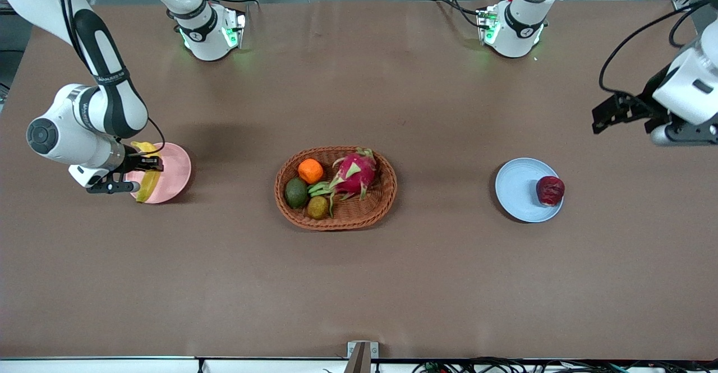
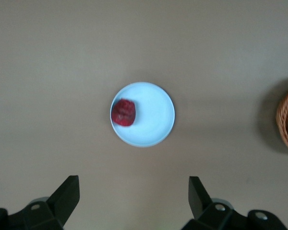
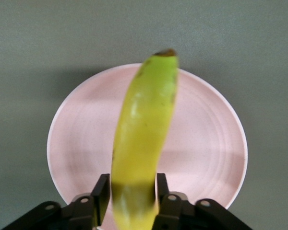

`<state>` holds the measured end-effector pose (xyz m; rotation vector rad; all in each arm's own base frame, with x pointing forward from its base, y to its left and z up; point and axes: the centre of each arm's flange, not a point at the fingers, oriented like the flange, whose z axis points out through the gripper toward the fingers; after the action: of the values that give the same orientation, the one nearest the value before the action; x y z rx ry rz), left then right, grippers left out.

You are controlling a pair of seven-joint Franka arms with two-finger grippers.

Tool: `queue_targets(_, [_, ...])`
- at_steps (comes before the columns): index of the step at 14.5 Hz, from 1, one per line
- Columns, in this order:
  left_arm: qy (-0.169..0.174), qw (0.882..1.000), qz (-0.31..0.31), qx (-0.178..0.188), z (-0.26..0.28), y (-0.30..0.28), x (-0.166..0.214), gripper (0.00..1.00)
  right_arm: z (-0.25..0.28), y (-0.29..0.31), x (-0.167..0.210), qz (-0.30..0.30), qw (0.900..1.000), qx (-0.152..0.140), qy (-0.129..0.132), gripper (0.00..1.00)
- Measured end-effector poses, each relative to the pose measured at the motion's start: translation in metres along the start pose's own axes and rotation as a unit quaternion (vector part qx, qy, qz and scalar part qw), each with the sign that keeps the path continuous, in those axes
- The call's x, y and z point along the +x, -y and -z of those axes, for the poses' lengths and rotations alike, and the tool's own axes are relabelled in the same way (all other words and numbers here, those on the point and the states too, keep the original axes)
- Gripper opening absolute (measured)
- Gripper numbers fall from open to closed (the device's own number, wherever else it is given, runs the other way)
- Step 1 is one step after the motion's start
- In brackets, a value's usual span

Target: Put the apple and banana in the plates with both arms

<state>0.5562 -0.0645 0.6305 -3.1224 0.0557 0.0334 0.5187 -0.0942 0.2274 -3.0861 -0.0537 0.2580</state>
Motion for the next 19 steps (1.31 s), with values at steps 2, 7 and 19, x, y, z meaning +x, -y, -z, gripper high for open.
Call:
queue_targets(2, [0.002,1.000,-0.004,0.001,0.011,-0.002,-0.019,1.00,0.010,0.001,0.000,0.001,1.000,0.003,0.005,0.72])
queue_targets(7, [0.006,1.000,-0.009,0.005,0.025,-0.007,-0.051,1.00,0.175,0.008,0.007,0.012,1.000,0.016,-0.017,1.00])
queue_targets(19, [0.002,1.000,0.004,0.006,0.039,-0.012,-0.067,1.00,0.392,0.027,-0.005,-0.065,0.993,-0.007,-0.096,1.00])
